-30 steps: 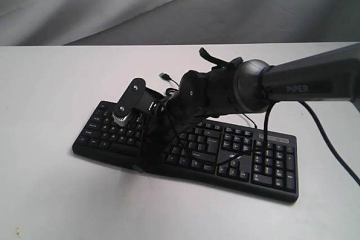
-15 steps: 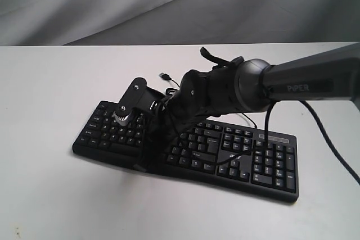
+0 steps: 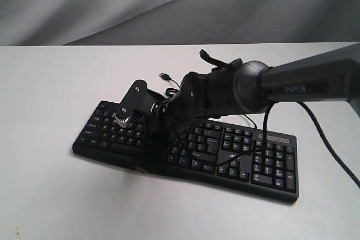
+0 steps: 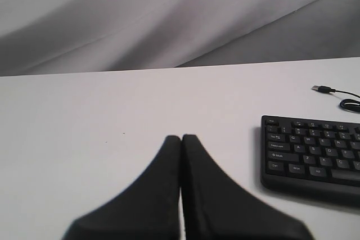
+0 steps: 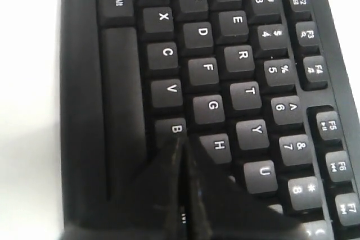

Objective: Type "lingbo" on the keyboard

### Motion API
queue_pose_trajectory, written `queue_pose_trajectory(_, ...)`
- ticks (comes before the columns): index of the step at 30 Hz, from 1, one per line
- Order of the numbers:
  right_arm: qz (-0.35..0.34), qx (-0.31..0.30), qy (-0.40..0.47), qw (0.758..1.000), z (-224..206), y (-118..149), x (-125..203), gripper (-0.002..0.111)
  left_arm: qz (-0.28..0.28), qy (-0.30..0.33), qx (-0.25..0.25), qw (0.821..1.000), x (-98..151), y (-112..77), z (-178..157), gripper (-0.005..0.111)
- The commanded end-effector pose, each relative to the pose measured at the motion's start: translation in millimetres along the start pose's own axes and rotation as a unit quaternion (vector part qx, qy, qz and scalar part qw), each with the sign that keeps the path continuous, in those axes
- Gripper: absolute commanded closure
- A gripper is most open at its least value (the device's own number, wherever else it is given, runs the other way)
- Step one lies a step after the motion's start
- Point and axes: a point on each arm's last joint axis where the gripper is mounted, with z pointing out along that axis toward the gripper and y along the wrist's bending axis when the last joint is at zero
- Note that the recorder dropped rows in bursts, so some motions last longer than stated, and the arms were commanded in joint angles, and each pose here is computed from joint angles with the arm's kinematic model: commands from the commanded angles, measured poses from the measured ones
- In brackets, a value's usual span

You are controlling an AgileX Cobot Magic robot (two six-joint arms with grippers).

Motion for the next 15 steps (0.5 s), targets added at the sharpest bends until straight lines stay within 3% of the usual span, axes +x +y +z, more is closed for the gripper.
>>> queue_pose_trajectory(1,0.003,0.001,0.005,1.000,2,-3,4,0.108,-0.003,-0.004,0.000,1.000,1,-0.2,0,0.106)
queue_pose_trajectory(7,0.005,0.005,0.001,1.000,1,-4,2,0.108,-0.003,-0.004,0.000,1.000,1,-0.2,0,0.106)
queue_pose_trajectory(15,-0.007,0.000,-0.029,1.000,-15,-13,-30,0.108,-0.003,-0.004,0.000,1.000,1,-0.2,0,0.106)
